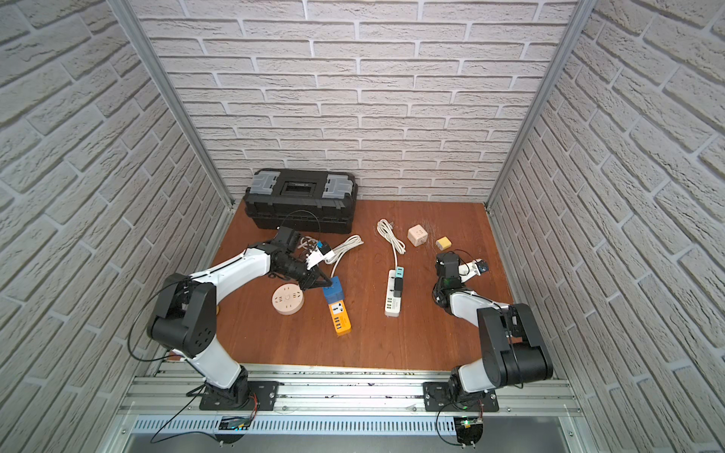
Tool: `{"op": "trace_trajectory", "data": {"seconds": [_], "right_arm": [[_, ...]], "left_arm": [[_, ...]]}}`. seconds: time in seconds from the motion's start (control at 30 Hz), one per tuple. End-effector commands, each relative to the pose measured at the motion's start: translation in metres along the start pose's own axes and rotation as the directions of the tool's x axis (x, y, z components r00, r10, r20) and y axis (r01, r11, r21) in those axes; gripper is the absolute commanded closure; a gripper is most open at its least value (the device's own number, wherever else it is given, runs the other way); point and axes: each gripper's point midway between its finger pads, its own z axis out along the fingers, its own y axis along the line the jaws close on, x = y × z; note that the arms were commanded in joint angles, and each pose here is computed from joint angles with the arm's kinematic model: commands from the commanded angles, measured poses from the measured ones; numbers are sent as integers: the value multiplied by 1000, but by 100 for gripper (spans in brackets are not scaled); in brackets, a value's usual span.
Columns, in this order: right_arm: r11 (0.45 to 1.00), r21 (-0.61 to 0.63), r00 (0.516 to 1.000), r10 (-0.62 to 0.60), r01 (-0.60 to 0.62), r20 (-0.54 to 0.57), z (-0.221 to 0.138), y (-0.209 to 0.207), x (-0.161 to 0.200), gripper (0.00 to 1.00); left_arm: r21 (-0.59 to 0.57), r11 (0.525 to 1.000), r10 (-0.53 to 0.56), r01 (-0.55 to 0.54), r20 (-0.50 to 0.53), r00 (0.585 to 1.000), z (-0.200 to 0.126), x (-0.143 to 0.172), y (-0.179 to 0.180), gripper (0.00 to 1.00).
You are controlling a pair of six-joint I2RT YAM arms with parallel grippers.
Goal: Pull the plug off the socket
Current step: Place the plug at the center of the board.
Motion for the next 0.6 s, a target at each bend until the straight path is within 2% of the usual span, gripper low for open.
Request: {"op": "trace_trajectory", "data": {"seconds": [0.0,0.43,0.57], "right_arm": [[997,-25,992,82,-79,99,12,16,-24,98],[995,57,994,72,-77,87,70,21,-12,98],[990,64,990,119,-123,72,84,18,-6,96]], "left_arm": [[-94,985,-163,143,-268,950,18,82,18,100],[-85,985,-165,147,-268,949,19,83,17,100],[-85,986,-159,141,-266,951,18,82,16,100]]}}
